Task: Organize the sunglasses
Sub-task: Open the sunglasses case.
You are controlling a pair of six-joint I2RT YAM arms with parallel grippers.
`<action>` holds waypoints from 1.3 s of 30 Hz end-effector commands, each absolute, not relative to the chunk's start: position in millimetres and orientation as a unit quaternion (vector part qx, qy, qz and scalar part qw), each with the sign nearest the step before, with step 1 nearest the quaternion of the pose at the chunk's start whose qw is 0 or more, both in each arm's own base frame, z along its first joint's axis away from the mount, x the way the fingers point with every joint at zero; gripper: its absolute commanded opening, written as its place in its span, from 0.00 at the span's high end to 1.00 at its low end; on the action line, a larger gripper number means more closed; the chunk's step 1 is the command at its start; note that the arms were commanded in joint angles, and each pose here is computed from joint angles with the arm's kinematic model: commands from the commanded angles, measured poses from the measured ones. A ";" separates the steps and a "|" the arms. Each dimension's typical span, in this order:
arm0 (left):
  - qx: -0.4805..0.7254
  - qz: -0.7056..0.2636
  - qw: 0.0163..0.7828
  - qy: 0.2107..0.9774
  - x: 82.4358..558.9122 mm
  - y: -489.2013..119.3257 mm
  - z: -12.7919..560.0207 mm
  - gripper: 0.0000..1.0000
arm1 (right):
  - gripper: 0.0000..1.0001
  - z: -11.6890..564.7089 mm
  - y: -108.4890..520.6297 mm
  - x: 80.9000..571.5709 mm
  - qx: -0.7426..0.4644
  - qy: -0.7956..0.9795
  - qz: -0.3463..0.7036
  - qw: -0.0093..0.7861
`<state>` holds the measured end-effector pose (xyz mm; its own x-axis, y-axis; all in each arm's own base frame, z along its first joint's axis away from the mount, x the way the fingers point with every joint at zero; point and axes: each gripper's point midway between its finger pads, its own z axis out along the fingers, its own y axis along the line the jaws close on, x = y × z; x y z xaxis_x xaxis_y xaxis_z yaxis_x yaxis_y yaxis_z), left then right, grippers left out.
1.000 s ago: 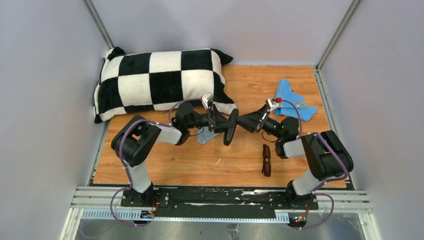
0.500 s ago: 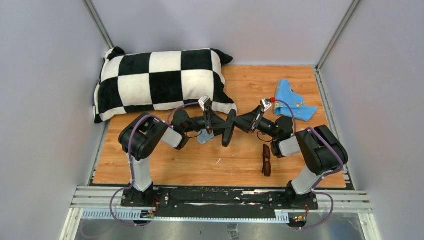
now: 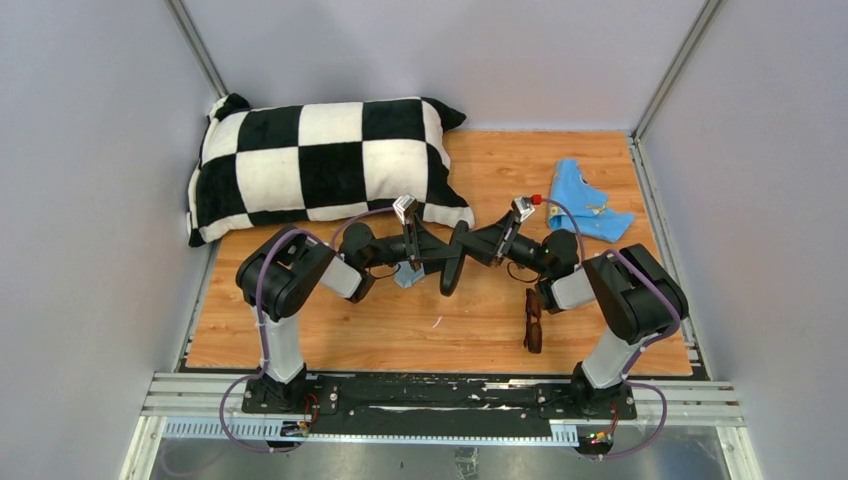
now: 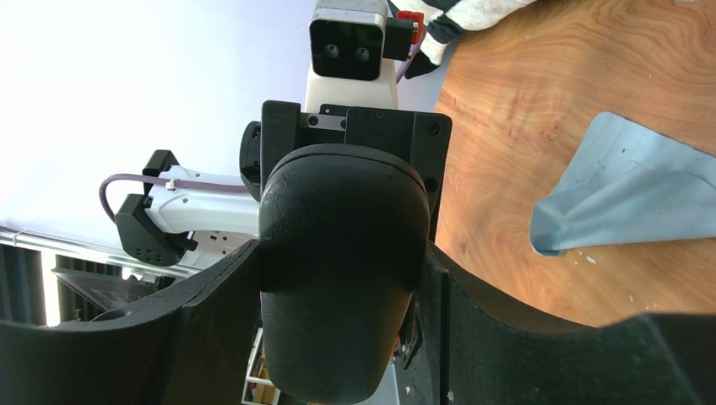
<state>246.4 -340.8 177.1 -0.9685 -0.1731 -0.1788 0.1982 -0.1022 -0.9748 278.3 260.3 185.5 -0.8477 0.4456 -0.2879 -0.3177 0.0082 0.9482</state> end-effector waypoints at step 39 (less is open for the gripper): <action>-0.032 -0.786 0.179 0.591 265.1 -298.4 258.8 1.00 | 1.00 195.5 279.7 259.4 -0.222 0.618 0.699 0.284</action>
